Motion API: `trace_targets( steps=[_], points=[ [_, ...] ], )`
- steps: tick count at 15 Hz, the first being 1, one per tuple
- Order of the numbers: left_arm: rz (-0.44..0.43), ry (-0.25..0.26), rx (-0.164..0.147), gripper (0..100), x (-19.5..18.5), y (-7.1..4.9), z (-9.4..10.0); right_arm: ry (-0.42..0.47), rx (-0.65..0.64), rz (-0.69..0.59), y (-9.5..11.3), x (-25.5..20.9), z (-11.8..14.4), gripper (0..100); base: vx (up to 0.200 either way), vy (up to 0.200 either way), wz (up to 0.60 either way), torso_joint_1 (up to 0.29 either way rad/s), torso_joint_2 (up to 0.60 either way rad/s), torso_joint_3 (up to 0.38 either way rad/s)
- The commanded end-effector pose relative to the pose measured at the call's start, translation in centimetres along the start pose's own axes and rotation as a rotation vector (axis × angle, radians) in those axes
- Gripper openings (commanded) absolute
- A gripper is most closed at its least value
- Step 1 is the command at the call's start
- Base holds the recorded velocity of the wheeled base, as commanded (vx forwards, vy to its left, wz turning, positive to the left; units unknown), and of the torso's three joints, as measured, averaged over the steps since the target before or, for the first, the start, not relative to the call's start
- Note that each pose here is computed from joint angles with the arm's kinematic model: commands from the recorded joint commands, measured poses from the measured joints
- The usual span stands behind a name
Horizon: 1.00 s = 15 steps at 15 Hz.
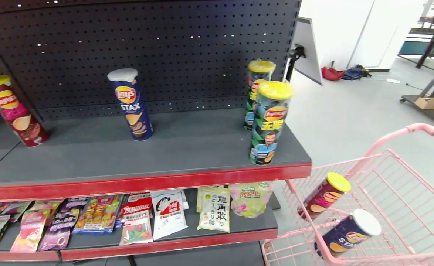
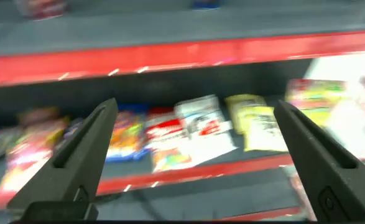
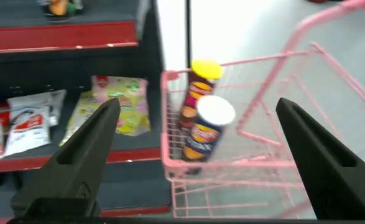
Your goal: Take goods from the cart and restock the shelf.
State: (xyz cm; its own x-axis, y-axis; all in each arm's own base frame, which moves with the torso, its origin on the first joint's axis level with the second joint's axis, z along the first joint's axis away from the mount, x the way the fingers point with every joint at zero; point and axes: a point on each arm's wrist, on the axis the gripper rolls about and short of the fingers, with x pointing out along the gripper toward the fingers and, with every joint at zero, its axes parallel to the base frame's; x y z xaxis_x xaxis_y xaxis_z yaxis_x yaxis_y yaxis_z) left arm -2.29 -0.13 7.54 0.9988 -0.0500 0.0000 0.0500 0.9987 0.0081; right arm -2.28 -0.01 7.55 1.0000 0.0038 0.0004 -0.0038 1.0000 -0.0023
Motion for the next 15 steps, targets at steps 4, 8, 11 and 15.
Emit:
trace_targets(
  steps=[4,8,11,15],
  points=[
    [0.001,0.002,0.000,100,0.01,0.00,-0.01,0.000,0.001,0.001,0.00,0.00,0.00,100,0.000,0.000,-0.60,0.004,0.00,0.002],
    [0.001,0.002,0.000,100,0.01,0.00,-0.01,0.000,0.001,0.001,0.00,0.00,0.00,100,0.000,0.000,-0.15,-0.002,0.00,0.002],
    [0.001,0.002,0.000,100,0.01,0.00,-0.01,0.000,0.001,-0.001,-0.01,0.00,0.00,100,0.000,0.000,0.60,-0.061,0.14,0.079],
    [0.001,0.002,0.000,100,0.01,0.00,-0.01,0.000,0.004,-0.001,-0.01,0.00,0.00,100,0.000,0.000,0.00,-0.138,0.36,0.208]
  ],
)
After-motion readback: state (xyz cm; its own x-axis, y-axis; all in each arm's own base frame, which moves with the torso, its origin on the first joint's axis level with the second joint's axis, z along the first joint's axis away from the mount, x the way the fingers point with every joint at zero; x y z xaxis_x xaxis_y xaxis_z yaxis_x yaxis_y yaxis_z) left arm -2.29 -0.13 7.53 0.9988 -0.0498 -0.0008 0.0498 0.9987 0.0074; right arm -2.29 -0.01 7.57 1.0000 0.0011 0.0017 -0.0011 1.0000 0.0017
